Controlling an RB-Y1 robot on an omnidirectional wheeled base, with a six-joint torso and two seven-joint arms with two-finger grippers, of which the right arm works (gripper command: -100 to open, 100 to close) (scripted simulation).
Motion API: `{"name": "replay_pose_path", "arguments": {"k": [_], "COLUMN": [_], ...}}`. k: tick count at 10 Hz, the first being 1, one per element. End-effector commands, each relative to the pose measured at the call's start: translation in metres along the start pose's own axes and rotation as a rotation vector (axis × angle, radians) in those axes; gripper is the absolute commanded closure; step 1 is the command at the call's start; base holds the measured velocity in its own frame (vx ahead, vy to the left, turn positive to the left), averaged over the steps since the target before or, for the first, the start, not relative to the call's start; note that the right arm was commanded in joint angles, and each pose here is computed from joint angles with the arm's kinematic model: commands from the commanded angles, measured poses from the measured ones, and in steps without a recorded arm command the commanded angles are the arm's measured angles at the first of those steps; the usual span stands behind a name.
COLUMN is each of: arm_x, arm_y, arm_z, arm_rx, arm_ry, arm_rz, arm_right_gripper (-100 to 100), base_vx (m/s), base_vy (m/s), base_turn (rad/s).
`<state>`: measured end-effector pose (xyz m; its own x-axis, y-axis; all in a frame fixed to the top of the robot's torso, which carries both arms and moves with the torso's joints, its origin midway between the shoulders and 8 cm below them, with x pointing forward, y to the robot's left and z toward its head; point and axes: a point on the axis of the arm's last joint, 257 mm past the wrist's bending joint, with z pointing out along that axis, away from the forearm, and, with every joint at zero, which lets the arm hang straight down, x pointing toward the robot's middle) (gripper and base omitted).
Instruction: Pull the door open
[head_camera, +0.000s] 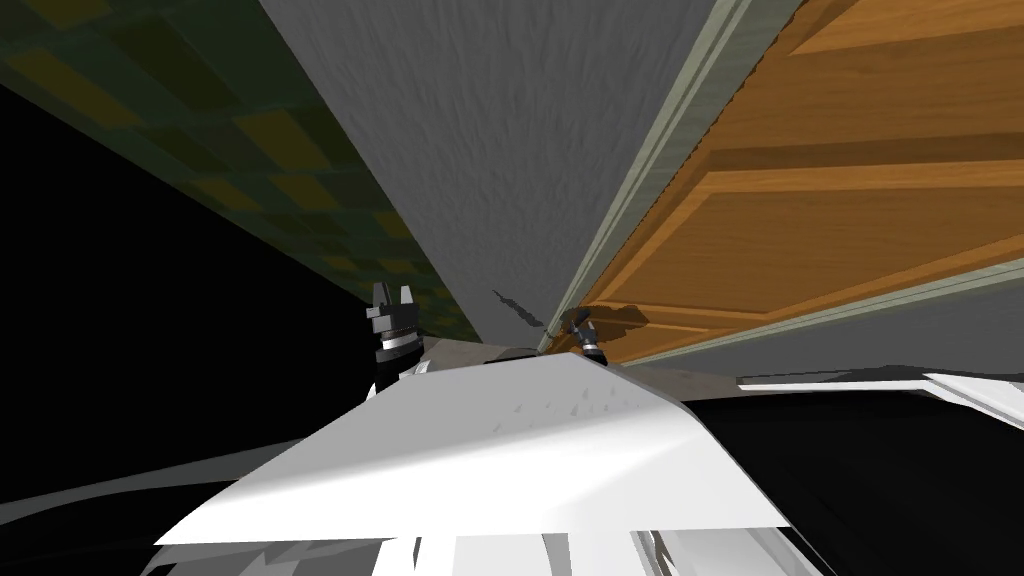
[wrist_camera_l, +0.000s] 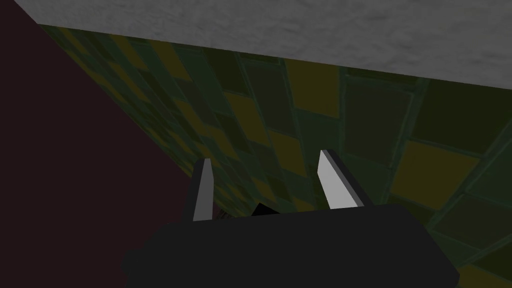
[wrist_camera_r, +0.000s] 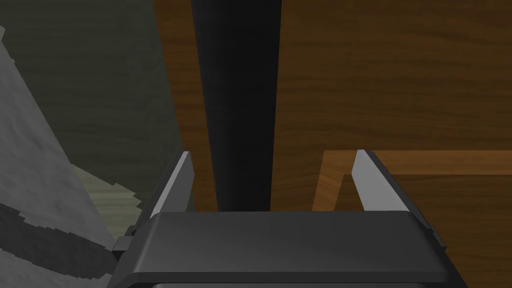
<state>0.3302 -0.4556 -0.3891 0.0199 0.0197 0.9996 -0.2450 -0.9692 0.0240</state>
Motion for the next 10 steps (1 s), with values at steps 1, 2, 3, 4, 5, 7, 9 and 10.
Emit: {"name": "replay_pose_path", "arguments": {"k": [1,2,3,4,5,7,9,10], "arm_x": [0.0009,0.0009,0.0009,0.0009,0.0009,0.0041,0.0085,0.0098], "arm_y": [-0.0008,-0.0008,-0.0008,-0.0008,-0.0008,0.0008,0.0022,0.0007], "arm_z": [0.0010,0.0010,0.0010,0.0010,0.0010,0.0028,0.0045,0.0049], "arm_rx": [0.003,0.003,0.003,0.003,0.003,0.031,0.059,0.076], "arm_ry": [0.003,0.003,0.003,0.003,0.003,0.007,0.013,0.016], "arm_rz": [-0.001,-0.001,-0.001,-0.001,-0.001,-0.019,-0.037,-0.042], "arm_right_gripper": [100,100,100,100,100,100,100,100], "base_vx": [-0.013,-0.018,-0.006,0.000,0.000,-0.036,-0.169,-0.199], "base_vy": [0.002,0.028,0.011,0.000,0.000,-0.008,-0.038,-0.010], "base_turn": [0.012,0.044,-0.020,0.000,0.000,0.025,0.068,0.038]}}
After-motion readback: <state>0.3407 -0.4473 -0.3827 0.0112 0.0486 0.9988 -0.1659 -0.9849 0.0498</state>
